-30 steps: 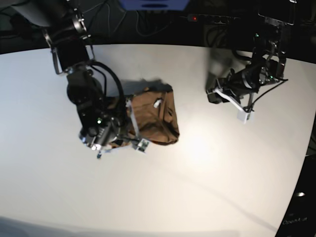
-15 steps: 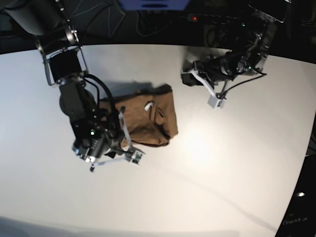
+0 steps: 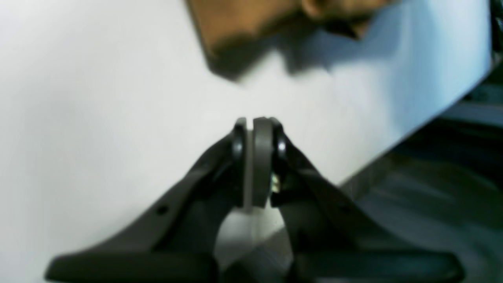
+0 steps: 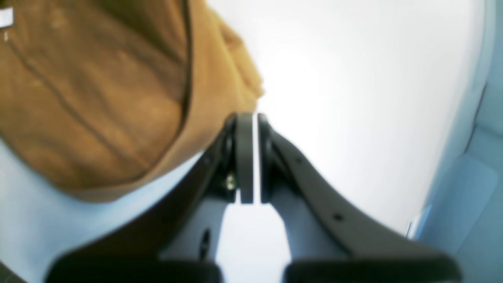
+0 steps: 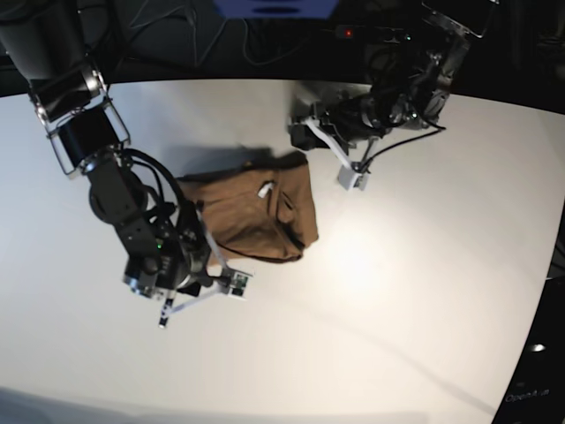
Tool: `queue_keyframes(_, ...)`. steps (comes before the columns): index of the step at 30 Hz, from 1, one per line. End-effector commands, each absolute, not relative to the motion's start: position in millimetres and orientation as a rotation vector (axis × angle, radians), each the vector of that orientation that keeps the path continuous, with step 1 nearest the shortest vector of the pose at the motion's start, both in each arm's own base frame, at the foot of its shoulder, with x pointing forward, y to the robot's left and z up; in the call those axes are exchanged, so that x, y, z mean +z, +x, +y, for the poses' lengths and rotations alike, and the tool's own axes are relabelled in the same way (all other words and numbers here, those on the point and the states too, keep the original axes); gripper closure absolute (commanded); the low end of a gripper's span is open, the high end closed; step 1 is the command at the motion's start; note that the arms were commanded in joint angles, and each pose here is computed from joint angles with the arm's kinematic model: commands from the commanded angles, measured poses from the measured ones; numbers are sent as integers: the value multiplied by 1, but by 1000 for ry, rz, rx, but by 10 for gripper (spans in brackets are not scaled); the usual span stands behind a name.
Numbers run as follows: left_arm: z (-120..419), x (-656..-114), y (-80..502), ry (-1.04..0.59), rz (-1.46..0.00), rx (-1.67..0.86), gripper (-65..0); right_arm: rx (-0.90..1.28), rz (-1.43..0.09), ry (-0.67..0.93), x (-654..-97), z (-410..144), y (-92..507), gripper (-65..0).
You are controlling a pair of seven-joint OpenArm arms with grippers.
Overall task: Fold the T-shirt properly
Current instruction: 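Move the right gripper away and push the bundle with the left gripper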
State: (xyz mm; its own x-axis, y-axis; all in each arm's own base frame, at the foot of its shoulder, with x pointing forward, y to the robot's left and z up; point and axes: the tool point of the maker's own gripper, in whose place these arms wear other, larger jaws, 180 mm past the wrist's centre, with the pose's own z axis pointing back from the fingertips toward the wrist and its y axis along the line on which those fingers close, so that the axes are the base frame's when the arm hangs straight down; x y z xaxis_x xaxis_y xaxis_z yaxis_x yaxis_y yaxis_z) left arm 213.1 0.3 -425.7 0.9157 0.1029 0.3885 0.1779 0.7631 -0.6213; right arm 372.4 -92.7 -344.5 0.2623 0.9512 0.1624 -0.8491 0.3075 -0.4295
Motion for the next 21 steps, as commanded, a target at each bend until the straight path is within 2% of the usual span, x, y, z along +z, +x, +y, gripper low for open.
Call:
queue_keyframes(1, -5, -416, 219, -728, -454, -52, -28, 1243, -464, -308, -331, -94, 386, -1)
queue_keyframes(11, -20, -436, 212, -728, -406, -12, -28, 1346, -415, -263, -364, -90, 399, -1)
queue_keyframes(21, -32, -427, 229, -754, -428, -18, -28, 1366, -406, -287, -362, -96, 409, -1)
